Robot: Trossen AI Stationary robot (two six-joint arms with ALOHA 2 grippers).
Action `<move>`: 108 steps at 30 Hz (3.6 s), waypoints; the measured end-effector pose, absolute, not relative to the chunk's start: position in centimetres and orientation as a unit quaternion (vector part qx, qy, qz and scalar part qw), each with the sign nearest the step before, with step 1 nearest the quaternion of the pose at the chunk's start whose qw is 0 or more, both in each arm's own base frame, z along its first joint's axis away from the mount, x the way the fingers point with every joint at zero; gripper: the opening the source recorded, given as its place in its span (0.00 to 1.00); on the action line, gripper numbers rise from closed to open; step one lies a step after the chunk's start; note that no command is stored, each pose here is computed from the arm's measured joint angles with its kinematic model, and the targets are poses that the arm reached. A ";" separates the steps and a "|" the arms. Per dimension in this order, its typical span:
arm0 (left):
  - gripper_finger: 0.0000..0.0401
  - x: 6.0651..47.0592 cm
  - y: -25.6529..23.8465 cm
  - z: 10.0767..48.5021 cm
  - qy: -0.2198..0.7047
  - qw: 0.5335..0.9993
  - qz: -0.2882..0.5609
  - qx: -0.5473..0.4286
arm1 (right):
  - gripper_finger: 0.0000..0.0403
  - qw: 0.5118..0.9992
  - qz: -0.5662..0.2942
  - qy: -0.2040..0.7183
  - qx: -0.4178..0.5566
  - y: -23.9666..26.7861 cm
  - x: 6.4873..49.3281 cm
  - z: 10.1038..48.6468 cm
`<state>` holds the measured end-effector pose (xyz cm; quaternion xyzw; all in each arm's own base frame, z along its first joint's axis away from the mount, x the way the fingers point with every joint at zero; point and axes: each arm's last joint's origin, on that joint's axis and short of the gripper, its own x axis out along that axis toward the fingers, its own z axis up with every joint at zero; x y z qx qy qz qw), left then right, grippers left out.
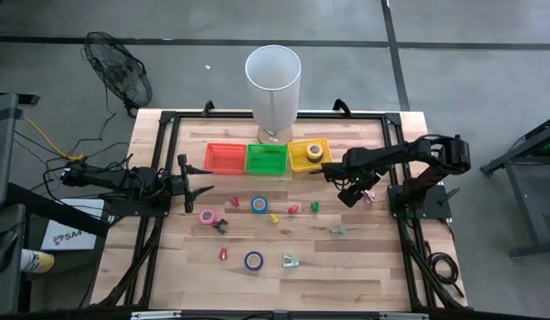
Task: Pick and place Stapler, Stapler remover, tape
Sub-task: Put the pink staple remover into the green bin
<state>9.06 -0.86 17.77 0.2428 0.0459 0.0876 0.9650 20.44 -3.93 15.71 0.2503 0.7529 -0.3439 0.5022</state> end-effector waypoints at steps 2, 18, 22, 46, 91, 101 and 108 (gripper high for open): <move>0.52 9.1 -0.9 17.8 0.046 0.965 0.088 0.243 | 0.48 0.490 -0.339 0.759 0.263 -3.7 19.8 14.8; 0.52 9.1 -0.9 17.8 0.046 0.965 0.088 0.243 | 0.41 0.462 -0.320 0.771 0.298 -3.0 17.6 12.3; 0.52 9.1 -0.9 17.8 0.046 0.965 0.088 0.243 | 0.30 0.464 -0.314 0.772 0.301 -3.0 17.7 12.3; 0.52 9.1 -0.9 17.8 0.046 0.965 0.087 0.243 | 0.18 0.661 -0.246 0.684 0.188 -1.6 25.2 17.8; 0.52 9.1 -0.9 17.8 0.045 0.965 0.086 0.243 | 0.18 0.933 -0.265 0.237 0.057 -7.0 37.3 16.9; 0.52 9.1 -0.9 17.8 0.045 0.965 0.086 0.243 | 0.24 0.931 -0.251 0.258 0.064 -7.3 37.1 16.5; 0.52 9.1 -0.9 17.8 0.046 0.965 0.086 0.243 | 0.35 0.929 -0.259 0.258 0.064 -7.3 37.1 16.5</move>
